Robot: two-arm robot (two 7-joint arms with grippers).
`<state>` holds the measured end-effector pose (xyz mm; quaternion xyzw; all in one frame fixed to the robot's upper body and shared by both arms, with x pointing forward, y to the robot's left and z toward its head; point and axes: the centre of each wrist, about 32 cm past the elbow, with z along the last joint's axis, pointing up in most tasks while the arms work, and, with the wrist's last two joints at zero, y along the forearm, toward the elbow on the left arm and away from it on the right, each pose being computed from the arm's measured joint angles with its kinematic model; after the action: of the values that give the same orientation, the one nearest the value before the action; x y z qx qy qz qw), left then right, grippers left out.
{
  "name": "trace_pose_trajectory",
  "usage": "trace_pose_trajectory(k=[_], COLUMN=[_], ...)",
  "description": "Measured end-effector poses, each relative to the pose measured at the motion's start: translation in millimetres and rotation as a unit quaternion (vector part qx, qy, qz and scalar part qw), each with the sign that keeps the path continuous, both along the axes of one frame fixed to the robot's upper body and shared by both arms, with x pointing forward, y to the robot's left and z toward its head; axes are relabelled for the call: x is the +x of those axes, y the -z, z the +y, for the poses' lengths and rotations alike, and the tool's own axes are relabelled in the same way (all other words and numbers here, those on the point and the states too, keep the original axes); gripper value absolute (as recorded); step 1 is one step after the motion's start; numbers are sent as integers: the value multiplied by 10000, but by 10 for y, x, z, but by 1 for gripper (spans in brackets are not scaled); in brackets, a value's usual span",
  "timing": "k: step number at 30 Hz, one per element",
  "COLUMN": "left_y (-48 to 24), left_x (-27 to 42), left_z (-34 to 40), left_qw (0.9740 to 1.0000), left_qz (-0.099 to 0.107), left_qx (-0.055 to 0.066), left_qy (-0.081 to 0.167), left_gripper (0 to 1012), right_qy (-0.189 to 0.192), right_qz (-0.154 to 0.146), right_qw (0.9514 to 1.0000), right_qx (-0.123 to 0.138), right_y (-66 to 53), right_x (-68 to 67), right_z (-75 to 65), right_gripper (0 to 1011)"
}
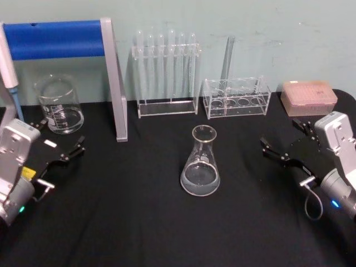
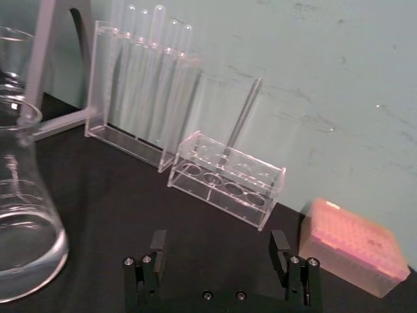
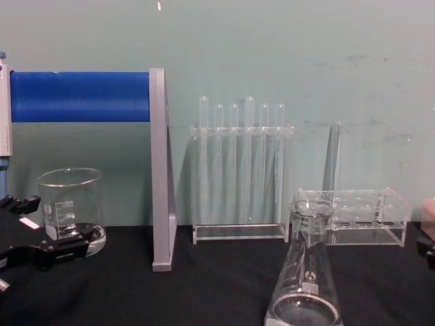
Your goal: Grasp the erlenmeyer flask with one hand, shake it three times, then place it back.
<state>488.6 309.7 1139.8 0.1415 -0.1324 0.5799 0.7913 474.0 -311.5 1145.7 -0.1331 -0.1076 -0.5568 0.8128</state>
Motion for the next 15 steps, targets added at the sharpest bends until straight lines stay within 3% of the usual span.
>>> trace_pose_trajectory(k=[7,15], left_y=[0,0], left_x=[0,0], left_z=[0,0], left_qw=[10000,10000], left_qz=[0,0], left_qx=[0,0], left_qy=[0,0], left_gripper=[1002,1001], right_qy=[-241,-842], right_qz=[212,508], right_qw=[9992,9926], right_qx=[258,712], right_y=[-34,-85], right_x=[-141,-289], right_z=[-10,68], right_gripper=[1002,1002])
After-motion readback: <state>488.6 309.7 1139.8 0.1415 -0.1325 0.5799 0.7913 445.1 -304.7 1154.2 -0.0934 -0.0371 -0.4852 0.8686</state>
